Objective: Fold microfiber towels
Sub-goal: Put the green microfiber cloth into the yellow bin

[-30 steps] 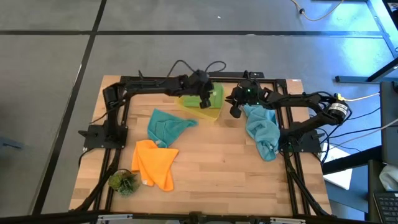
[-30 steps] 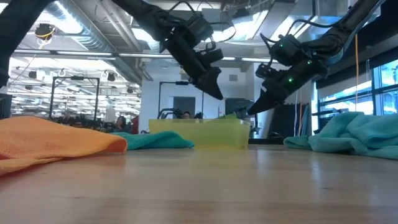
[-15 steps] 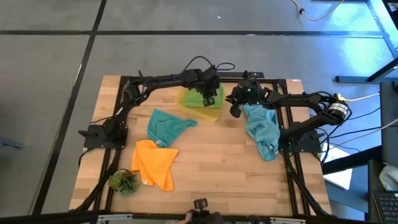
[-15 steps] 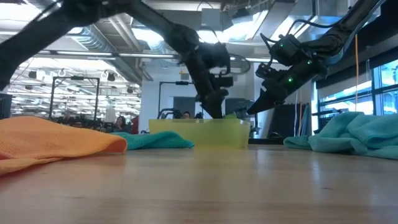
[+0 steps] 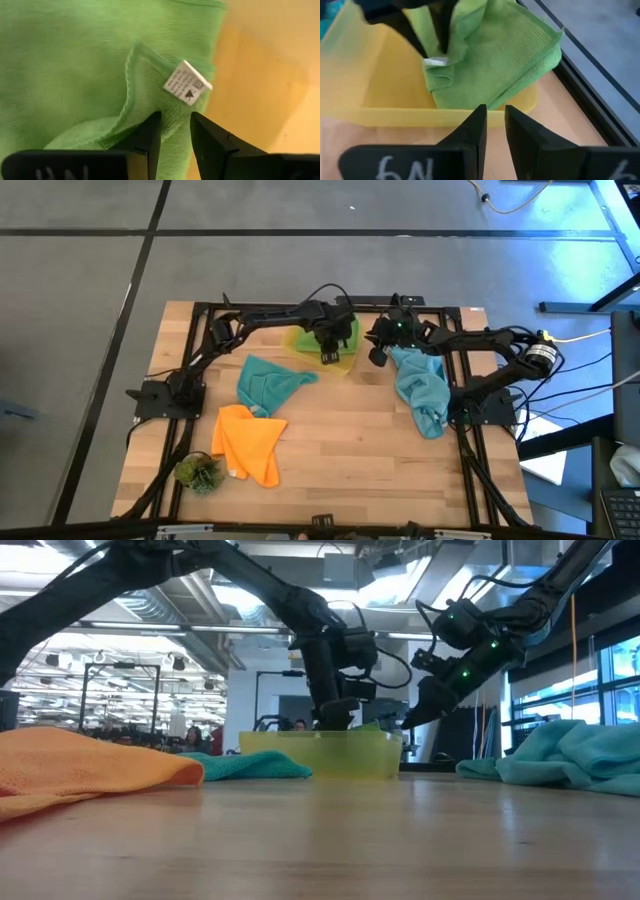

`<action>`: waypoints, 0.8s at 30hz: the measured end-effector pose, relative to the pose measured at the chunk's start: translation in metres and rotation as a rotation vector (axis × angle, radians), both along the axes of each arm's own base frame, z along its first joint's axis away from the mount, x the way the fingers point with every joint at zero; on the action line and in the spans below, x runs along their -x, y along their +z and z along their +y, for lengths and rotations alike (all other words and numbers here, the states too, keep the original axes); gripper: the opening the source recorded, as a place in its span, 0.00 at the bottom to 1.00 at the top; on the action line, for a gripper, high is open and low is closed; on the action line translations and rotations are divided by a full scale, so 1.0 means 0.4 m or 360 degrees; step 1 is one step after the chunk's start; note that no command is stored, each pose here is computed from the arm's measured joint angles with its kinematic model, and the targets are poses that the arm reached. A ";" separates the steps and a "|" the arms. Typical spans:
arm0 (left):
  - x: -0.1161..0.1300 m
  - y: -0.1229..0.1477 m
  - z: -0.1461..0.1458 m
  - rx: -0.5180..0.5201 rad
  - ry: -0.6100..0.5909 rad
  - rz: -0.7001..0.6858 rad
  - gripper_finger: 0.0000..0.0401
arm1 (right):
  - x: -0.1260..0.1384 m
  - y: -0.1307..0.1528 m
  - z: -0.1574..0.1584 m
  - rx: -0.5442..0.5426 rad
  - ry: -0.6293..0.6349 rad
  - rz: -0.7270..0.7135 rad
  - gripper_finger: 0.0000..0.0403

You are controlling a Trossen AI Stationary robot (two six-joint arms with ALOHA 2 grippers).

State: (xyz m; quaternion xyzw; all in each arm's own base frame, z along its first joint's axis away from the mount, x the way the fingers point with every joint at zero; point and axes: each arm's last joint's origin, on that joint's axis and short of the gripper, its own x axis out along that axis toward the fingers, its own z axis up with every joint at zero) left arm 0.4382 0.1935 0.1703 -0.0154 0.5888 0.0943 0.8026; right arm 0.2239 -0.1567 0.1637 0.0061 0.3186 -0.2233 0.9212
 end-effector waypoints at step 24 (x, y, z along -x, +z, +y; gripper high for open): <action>-0.075 0.076 -0.050 -0.0176 -0.0094 -0.0269 0.22 | 0.002 -0.012 -0.001 -0.0030 0.0061 0.0043 0.18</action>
